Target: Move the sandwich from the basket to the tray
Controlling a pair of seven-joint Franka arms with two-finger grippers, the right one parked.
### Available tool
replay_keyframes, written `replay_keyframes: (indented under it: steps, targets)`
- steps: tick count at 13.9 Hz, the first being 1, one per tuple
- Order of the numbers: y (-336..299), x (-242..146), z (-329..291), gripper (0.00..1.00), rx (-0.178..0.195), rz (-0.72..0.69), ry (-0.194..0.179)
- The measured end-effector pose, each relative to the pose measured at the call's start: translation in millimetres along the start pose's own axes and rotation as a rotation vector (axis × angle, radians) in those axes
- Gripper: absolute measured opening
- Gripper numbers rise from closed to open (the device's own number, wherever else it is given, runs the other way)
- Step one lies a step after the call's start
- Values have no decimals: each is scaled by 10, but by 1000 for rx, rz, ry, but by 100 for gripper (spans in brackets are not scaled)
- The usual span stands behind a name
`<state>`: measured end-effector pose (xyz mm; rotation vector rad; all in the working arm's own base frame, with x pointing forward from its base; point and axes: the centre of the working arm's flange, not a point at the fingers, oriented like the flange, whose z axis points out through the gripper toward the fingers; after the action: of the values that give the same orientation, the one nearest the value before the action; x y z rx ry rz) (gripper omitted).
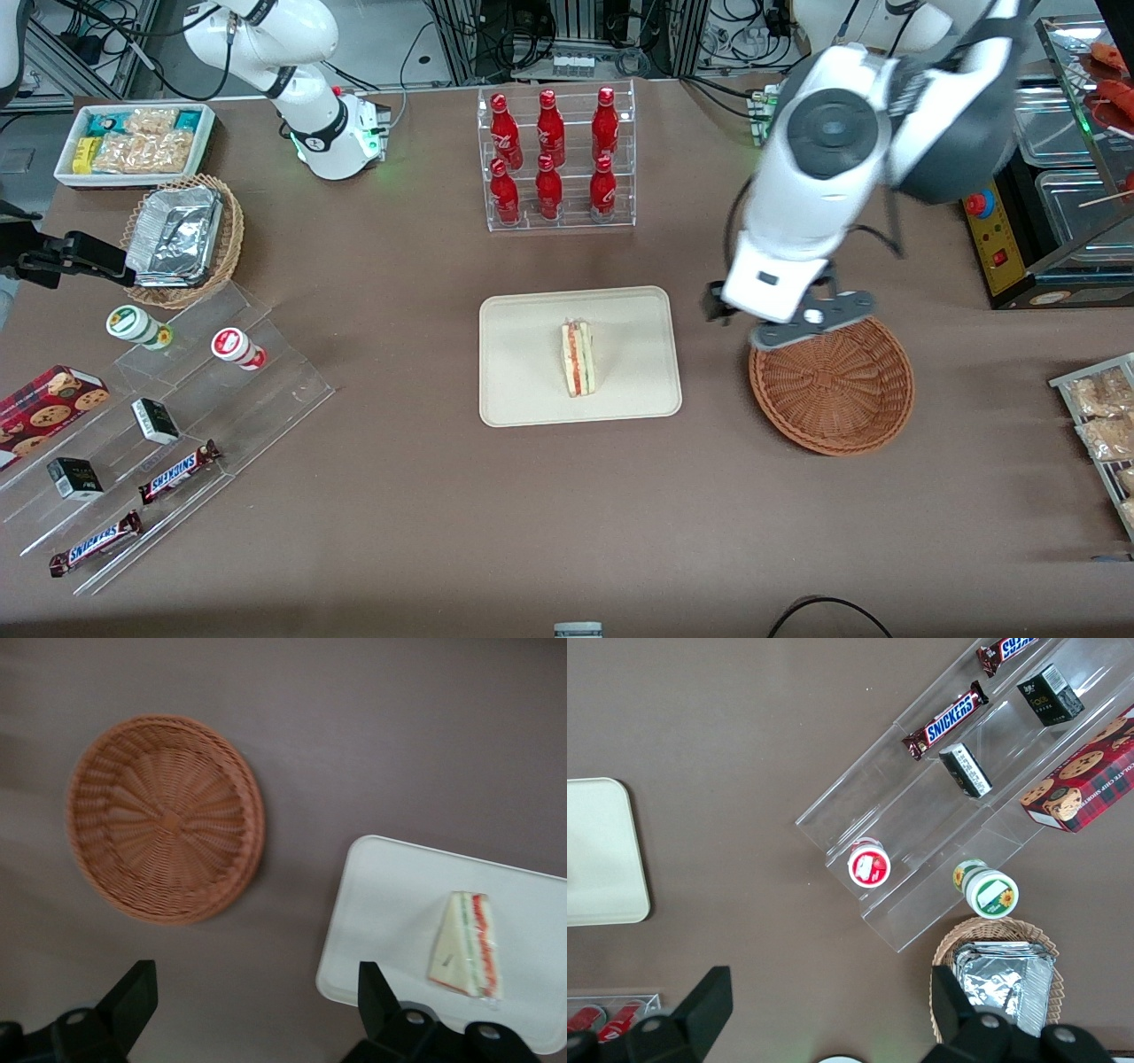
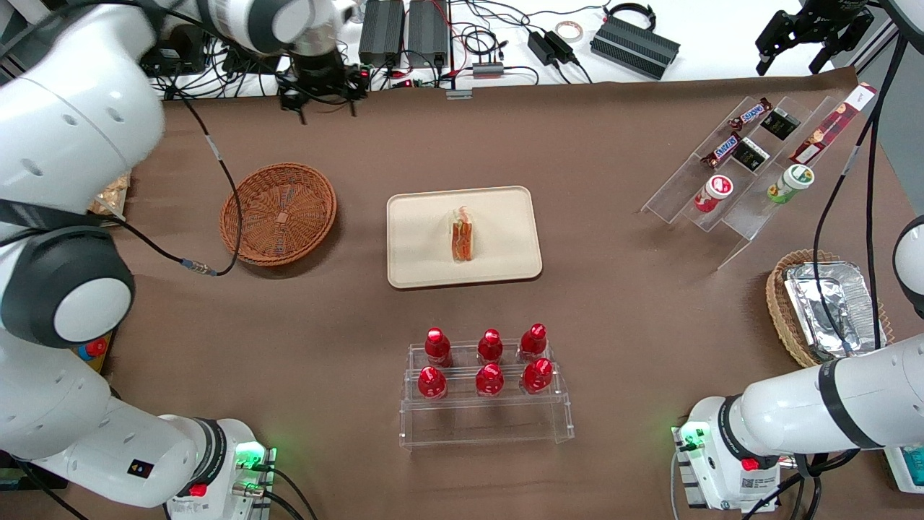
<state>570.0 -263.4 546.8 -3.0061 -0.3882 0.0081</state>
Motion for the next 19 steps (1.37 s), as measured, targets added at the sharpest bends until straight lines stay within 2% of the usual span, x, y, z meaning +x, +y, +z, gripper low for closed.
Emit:
replay_keyframes:
  steps: [3, 6, 8, 13, 19]
  targets:
    - [-687, 207, -251, 100, 4, 67, -20]
    - [-1378, 354, -420, 100, -23, 139, -53]
    - [-1729, 402, -445, 100, -37, 170, -61]
    - [-2021, 275, -467, 100, -41, 255, -69]
    - [-2158, 351, -618, 100, -66, 276, -40]
